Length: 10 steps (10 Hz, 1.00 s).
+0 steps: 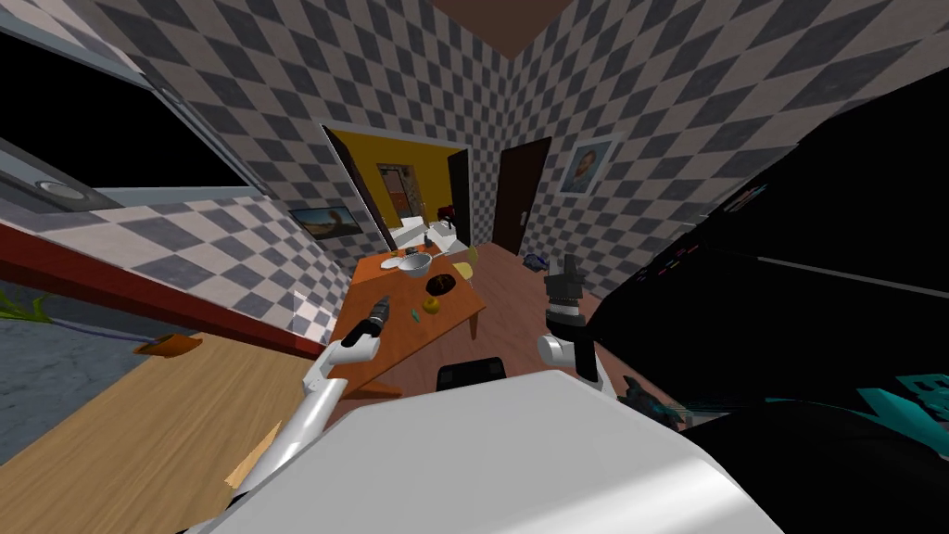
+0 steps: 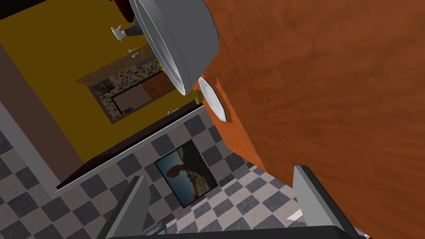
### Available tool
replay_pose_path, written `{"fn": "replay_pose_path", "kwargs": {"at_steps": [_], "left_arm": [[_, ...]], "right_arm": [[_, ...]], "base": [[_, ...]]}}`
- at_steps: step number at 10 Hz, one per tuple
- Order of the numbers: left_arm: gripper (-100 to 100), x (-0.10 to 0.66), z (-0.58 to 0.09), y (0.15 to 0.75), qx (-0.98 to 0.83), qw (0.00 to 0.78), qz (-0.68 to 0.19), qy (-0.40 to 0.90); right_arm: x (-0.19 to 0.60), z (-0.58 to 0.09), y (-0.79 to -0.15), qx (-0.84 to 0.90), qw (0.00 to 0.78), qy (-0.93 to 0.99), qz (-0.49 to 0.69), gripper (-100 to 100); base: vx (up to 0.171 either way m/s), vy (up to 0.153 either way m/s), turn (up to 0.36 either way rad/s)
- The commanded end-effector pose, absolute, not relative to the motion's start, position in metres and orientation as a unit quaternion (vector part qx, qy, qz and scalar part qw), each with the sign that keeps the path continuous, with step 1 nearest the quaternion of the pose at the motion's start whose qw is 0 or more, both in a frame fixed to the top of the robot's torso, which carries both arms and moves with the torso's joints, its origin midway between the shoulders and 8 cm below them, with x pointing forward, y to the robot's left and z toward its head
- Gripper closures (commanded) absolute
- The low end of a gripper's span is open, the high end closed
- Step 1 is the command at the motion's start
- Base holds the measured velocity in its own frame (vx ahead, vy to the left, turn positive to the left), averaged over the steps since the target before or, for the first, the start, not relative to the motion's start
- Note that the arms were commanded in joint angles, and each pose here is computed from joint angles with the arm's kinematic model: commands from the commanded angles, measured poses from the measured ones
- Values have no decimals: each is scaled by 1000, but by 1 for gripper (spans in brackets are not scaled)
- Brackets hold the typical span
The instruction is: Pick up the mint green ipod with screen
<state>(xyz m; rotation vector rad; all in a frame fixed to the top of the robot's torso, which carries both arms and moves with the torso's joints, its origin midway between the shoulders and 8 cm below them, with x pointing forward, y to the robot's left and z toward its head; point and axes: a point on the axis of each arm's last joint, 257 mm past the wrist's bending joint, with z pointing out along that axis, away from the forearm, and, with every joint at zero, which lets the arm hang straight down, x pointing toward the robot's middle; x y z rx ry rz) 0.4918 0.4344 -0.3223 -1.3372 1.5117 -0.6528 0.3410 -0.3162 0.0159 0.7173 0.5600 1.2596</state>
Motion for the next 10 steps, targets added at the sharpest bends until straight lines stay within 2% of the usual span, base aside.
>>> {"fn": "replay_pose_path", "kwargs": {"at_steps": [1,10], "left_arm": [[-100,494,-330,454,-566,477,-245,627],[-100,460,-389,543,-655,398,-126,630]], "right_arm": [[341,16,-316,324,713,253,568,0],[341,16,-316,324,713,253,568,0]], "base": [[-20,27,-155],[-18,25,-101]]}}
